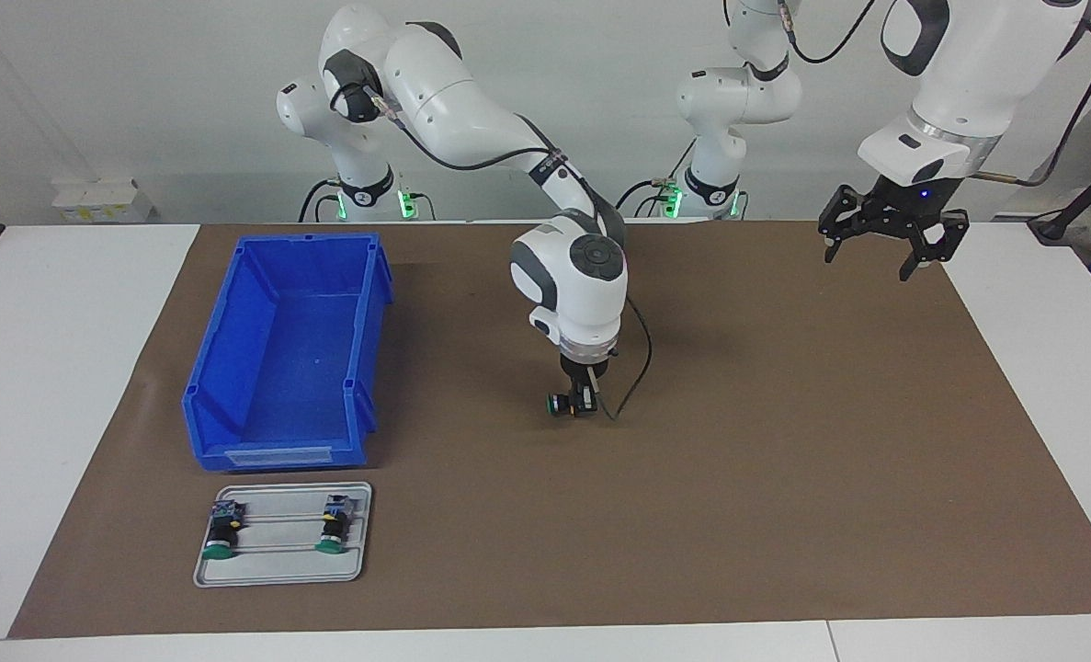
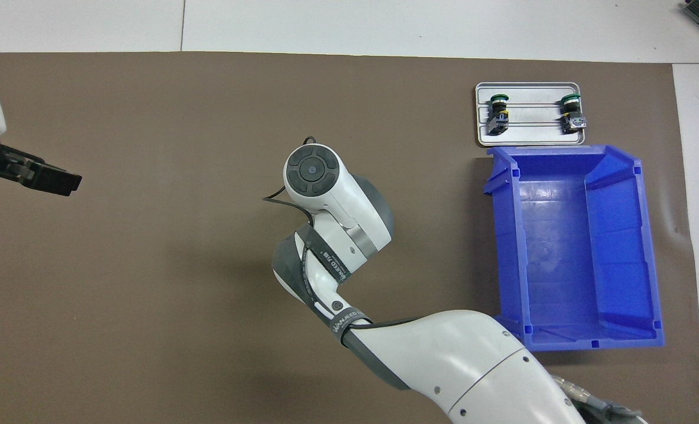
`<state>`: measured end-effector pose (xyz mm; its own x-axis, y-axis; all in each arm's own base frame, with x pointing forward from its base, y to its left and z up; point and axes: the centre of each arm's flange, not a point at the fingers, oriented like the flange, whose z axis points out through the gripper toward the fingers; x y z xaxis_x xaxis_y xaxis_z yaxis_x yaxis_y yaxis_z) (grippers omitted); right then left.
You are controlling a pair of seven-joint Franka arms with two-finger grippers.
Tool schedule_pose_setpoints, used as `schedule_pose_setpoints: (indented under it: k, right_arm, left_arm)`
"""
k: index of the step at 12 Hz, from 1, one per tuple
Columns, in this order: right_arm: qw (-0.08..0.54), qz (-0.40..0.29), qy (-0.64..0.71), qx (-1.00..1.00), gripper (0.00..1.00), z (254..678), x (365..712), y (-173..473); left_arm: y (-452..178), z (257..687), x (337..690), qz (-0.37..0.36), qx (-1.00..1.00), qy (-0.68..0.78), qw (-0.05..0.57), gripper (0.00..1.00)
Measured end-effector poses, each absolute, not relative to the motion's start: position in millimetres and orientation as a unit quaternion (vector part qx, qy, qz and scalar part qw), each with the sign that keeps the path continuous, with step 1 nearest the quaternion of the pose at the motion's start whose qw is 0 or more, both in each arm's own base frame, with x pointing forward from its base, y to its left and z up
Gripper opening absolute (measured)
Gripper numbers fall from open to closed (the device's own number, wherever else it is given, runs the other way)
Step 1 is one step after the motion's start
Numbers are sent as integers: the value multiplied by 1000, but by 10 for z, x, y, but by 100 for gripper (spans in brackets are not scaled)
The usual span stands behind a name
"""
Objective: Place and press button with both arms
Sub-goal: 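Carry the part to the table middle and set it down, then withdraw the right gripper while the left gripper reaches the part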
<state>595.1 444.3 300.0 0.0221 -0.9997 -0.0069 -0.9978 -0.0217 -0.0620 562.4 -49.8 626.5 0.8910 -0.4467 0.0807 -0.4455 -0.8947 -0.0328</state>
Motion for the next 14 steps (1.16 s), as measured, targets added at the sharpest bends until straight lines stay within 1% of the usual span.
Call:
schedule_pose_setpoints:
  k: [1,2,4,5,6,7,9,11,12,14]
  right_arm:
    - [27,-18,701,-712,41,3002,5934,4454]
    - [28,-15,704,-709,47,3016,5922,4462]
    - [32,-8,711,-702,67,3066,5914,4466]
    - [34,-5,713,-700,67,3085,5915,4466]
    - [35,-4,714,-699,75,3103,5918,4462]
    - [34,-5,715,-698,78,3123,5931,4440]
    - [13,-4,720,-694,78,3165,6017,4256]
    - [-3,-1,708,-707,78,3304,6256,3854]
    - [-5,2,698,-716,78,3439,6403,3597]
    - [5,22,674,-738,77,3855,6642,3032]
  left_arm:
    - [-498,6262,5623,-43,-972,230,7,100]
    - [-498,6255,5623,-42,-972,231,7,100]
    - [-498,6248,5621,-41,-972,231,6,100]
    - [-497,6244,5620,-40,-972,231,6,100]
    - [-497,6239,5617,-38,-972,231,6,100]
    - [-497,6235,5616,-37,-972,231,6,100]
    - [-493,6231,5613,-36,-972,231,6,100]
    - [-494,6233,5614,-36,-972,231,6,100]
    - [-507,6234,5614,-37,-972,232,6,100]
    - [-669,6235,5616,-43,-967,252,6,100]
